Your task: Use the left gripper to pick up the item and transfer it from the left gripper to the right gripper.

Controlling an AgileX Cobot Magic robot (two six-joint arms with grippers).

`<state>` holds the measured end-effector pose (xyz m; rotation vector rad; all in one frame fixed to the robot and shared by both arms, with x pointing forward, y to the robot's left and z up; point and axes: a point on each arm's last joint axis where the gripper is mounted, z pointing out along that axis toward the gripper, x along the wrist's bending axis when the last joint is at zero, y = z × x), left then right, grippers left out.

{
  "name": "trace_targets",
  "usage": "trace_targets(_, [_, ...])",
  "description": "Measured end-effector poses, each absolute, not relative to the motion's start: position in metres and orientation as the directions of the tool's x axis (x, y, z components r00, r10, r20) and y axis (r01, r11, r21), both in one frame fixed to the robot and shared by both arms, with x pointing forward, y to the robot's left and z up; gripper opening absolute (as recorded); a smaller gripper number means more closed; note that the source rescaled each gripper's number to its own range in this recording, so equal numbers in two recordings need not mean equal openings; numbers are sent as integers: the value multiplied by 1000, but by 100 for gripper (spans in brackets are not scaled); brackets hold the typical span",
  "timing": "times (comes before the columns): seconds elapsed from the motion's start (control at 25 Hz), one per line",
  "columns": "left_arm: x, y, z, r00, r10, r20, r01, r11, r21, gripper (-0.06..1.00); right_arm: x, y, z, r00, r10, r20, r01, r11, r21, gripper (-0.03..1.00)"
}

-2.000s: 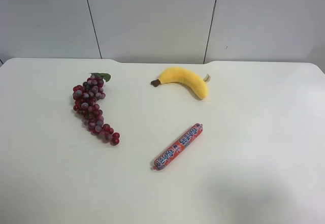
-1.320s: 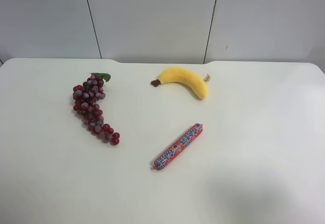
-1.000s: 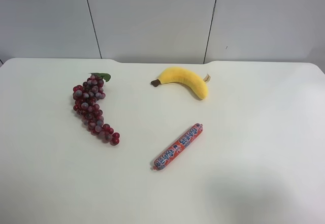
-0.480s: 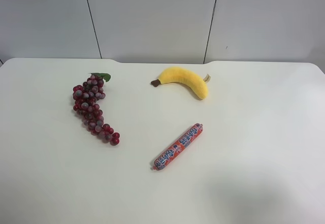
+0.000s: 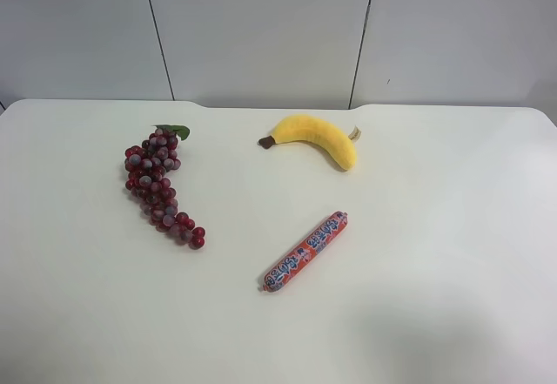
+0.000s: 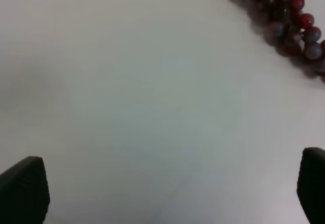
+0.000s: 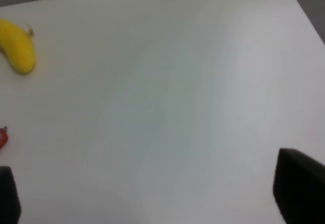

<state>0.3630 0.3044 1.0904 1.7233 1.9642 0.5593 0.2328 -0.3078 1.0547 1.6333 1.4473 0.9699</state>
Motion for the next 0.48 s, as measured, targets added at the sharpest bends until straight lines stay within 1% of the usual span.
trace_targets(0.32, [427,287,1044,-159,978,-137,907,200,372,100,233,-308,1055,80,995,66,439,-94,894,100])
trace_targets(0.48, [446,266,1024,-184,968,-172,919,232,319,100,233,-308,1055,80,995,66,439,-94,894,100])
